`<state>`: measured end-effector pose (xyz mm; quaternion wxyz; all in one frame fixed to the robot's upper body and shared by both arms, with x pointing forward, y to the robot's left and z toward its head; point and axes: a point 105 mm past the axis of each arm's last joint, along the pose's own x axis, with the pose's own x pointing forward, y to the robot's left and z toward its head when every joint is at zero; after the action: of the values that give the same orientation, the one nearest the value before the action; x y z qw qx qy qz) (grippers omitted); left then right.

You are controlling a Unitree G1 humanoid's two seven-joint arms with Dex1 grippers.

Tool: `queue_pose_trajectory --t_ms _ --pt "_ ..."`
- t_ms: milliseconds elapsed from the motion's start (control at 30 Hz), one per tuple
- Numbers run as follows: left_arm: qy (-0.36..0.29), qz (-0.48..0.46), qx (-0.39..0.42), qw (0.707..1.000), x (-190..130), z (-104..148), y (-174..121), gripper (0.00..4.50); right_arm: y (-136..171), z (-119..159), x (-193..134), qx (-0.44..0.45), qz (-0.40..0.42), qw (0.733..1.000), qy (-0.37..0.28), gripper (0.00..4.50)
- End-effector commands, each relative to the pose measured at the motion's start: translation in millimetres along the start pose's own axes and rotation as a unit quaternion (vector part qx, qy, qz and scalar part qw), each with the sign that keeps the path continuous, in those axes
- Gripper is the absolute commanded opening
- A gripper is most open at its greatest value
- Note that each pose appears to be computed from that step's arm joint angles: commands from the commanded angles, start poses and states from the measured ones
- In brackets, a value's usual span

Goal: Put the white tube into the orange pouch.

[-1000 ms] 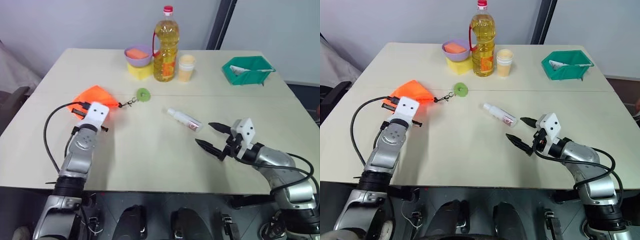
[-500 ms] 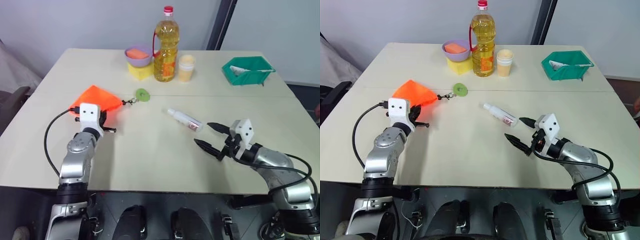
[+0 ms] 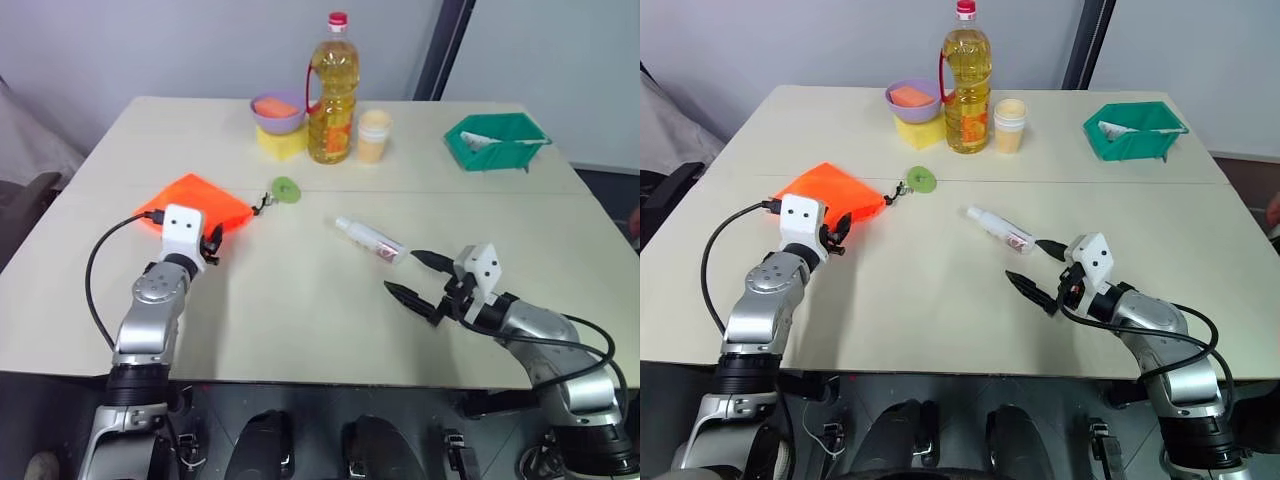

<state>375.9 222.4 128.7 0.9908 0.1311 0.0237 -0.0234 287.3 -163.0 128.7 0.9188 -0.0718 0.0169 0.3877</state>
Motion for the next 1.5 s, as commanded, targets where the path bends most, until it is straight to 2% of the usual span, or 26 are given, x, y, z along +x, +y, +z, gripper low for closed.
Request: queue_pose_trajectory --t_ms 33,100,200,233,433,867,1067,1300,1500 --pt "-0.029 0.024 0.047 0.998 -0.2 16.8 10.7 2.1 2.9 15.8 -0.1 -0.024 0.004 0.999 -0.024 4.5" --pt "-0.026 0.034 0.063 0.997 -0.2 16.4 14.4 1.53 2.7 16.4 0.7 -0.025 0.005 0.999 -0.024 4.5" --pt "-0.021 0.055 0.067 0.996 -0.4 15.2 22.9 0.08 2.6 17.8 1.8 -0.026 0.006 0.999 -0.025 4.5" --pt "-0.02 0.059 0.068 0.996 -0.4 14.8 24.8 0.03 2.6 18.1 1.9 -0.026 0.007 0.999 -0.025 4.5" --pt "-0.01 0.06 0.063 0.996 -0.2 11.3 27.7 0.03 2.7 19.2 1.7 -0.028 0.005 0.999 -0.029 4.5" --pt "-0.022 -0.01 0.043 0.999 3.6 17.9 1.4 0.03 1.3 18.0 1.7 -0.03 0.001 0.999 -0.031 4.5" --pt "-0.074 -0.128 0.002 0.989 -3.0 45.2 -42.4 0.03 0.6 19.9 2.9 -0.033 0.003 0.999 -0.034 4.5" --pt "-0.082 -0.219 -0.013 0.972 -10.5 59.4 -90.2 0.03 0.8 21.8 4.5 -0.035 0.005 0.999 -0.035 4.5" --pt "-0.089 -0.318 -0.019 0.944 -27.0 69.5 -144.6 0.03 -2.0 23.7 2.6 -0.04 0.001 0.999 -0.036 4.5"
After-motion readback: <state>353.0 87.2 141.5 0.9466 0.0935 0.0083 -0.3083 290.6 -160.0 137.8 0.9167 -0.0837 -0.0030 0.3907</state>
